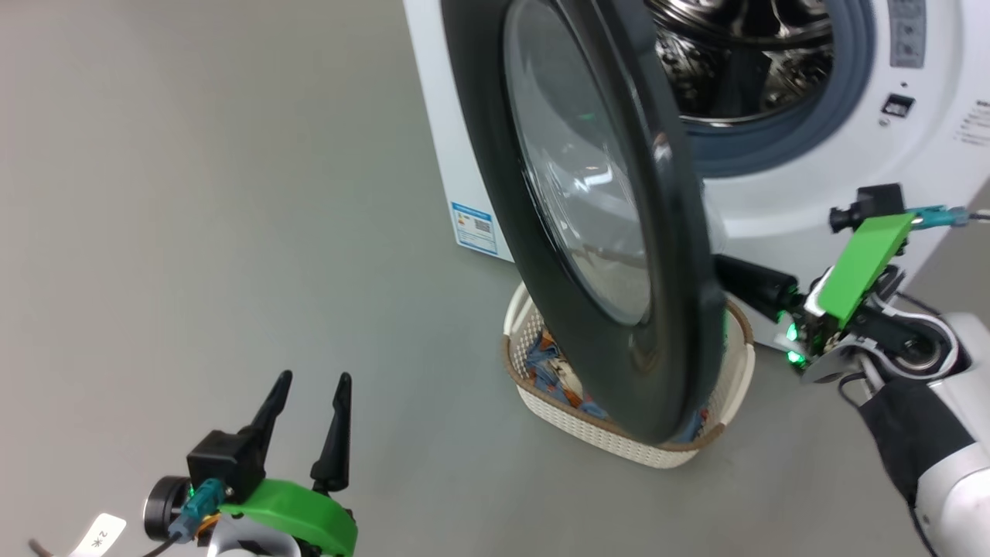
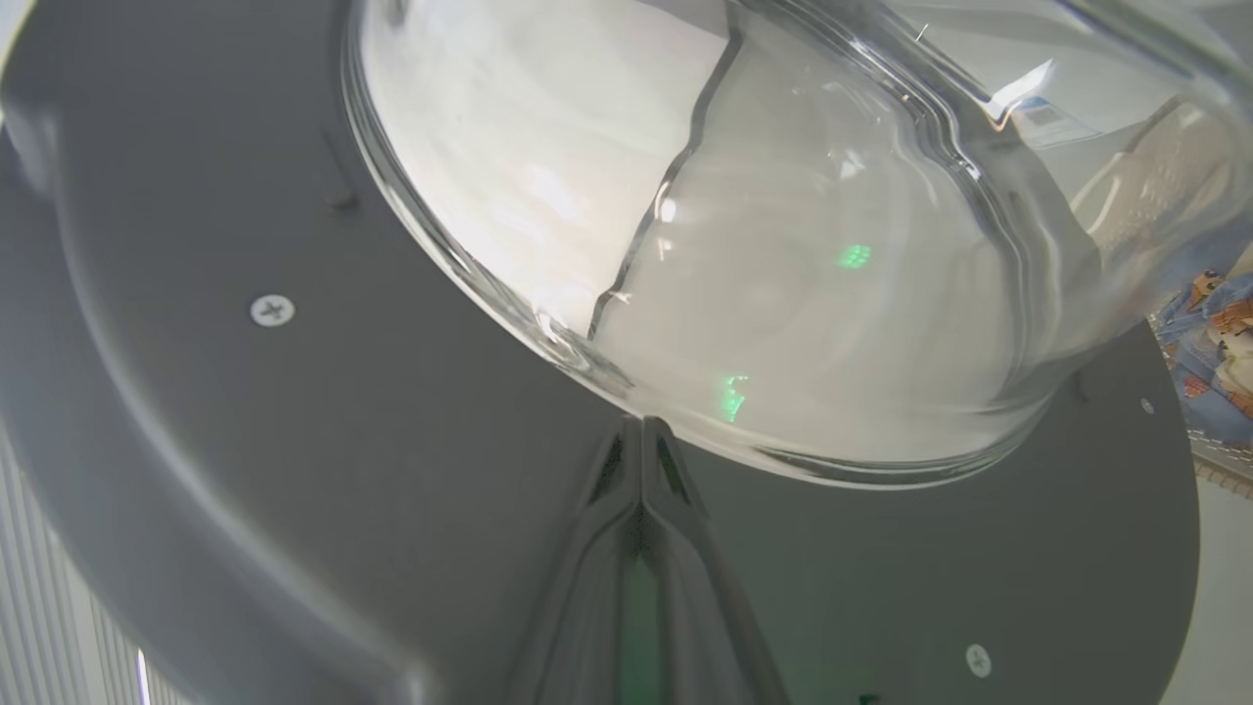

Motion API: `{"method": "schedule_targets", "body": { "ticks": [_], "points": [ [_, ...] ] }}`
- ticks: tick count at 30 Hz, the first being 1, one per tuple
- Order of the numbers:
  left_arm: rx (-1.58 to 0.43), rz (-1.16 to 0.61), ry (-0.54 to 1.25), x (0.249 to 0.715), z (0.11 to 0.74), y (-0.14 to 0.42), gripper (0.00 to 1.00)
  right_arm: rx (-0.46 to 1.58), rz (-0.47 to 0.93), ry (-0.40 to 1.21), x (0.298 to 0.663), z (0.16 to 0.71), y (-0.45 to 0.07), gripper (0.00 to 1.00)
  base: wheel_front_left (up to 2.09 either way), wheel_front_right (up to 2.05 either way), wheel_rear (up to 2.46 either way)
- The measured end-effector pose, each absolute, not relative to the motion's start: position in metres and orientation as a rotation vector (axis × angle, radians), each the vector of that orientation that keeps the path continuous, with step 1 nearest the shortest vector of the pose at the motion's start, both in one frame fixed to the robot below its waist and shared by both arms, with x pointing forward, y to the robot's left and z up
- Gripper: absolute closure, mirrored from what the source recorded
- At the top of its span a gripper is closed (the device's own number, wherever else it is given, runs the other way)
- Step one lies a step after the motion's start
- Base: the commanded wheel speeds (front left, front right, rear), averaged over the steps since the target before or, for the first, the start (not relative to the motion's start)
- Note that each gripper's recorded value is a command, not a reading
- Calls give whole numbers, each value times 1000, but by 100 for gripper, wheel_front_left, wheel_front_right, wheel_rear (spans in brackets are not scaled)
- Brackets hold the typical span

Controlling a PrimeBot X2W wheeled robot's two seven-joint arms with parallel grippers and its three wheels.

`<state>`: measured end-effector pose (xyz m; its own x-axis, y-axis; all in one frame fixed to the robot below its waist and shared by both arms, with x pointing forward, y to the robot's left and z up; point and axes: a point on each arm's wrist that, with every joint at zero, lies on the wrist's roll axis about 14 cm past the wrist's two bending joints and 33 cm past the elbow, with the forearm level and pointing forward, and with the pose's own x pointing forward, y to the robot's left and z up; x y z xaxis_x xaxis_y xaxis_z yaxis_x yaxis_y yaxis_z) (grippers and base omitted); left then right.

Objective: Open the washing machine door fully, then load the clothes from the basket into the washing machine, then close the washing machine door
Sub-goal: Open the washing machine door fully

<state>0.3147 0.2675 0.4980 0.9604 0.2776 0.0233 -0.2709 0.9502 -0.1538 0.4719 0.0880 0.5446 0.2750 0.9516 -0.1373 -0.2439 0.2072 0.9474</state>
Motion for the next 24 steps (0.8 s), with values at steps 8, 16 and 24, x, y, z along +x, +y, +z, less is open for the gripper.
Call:
{"method": "schedule_targets", "body": {
  "ticks": [8,16,24],
  "points": [
    [-147,328,-67,296,503,282,0,986,1146,947,437,559,128,100,0,0,0],
    [-148,325,-64,298,502,281,0,987,1172,964,430,560,133,100,0,0,0],
    [-150,309,-65,303,503,277,0,991,1166,957,429,562,127,100,0,0,0]
  ]
}}
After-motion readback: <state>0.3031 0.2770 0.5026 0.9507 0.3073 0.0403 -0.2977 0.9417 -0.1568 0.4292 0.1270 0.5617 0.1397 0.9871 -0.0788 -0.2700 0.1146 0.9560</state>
